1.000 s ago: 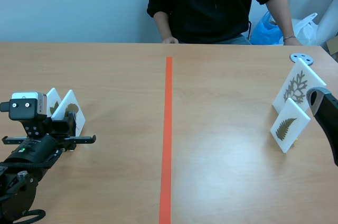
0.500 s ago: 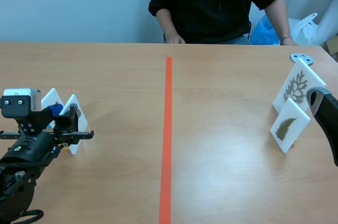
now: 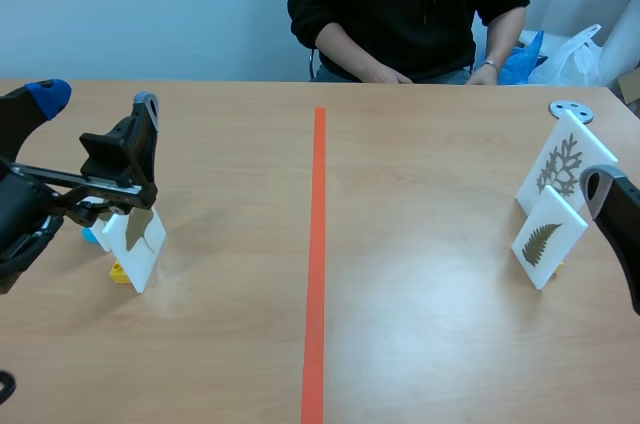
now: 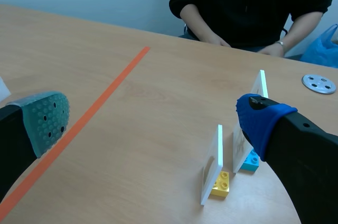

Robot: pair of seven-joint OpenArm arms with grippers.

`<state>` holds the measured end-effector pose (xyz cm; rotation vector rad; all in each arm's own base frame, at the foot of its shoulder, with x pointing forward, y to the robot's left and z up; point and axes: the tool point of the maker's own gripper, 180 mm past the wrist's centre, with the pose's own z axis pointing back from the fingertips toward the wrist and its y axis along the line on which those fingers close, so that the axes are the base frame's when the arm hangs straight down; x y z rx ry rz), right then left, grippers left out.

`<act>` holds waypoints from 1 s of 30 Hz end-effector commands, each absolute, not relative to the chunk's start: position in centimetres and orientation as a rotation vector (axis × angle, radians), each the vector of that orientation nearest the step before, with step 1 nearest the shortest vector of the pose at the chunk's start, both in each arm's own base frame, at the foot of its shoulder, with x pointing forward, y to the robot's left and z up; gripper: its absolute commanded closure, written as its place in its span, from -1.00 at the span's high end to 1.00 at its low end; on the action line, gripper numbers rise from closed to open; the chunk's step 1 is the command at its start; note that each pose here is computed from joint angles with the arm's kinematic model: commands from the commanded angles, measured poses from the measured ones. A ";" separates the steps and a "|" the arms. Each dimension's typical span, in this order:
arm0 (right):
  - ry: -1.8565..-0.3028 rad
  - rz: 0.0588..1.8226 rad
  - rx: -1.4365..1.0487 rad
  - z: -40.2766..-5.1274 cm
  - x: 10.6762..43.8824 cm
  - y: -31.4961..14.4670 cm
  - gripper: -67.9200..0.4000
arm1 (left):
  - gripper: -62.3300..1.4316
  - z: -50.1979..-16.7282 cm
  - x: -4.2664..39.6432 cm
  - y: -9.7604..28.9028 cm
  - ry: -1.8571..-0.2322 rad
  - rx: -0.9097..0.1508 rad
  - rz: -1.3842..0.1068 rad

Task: Sort the leaf by its shape. The table is split by an orange tape line. A compound leaf with several leaflets goes to the left side, a simple leaf with one blade goes to the right side. Return to the home posture when a red brick is placed on the table.

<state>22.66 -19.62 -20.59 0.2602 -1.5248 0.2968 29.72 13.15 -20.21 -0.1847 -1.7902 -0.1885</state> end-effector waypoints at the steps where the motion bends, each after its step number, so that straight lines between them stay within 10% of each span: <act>1: -1.572 0.305 0.270 -19.3 23.1 -19.4 1.00 | 0.98 -20.1 28.6 12.7 -1.772 -0.226 -0.184; 11: -1.507 0.309 0.261 -20.5 22.8 -19.4 1.00 | 1.00 -20.0 22.4 7.9 -1.504 -0.401 -0.258; 30: -1.437 0.335 0.239 -21.2 21.5 -19.7 1.00 | 1.00 -21.7 20.7 8.6 -1.414 -0.346 -0.215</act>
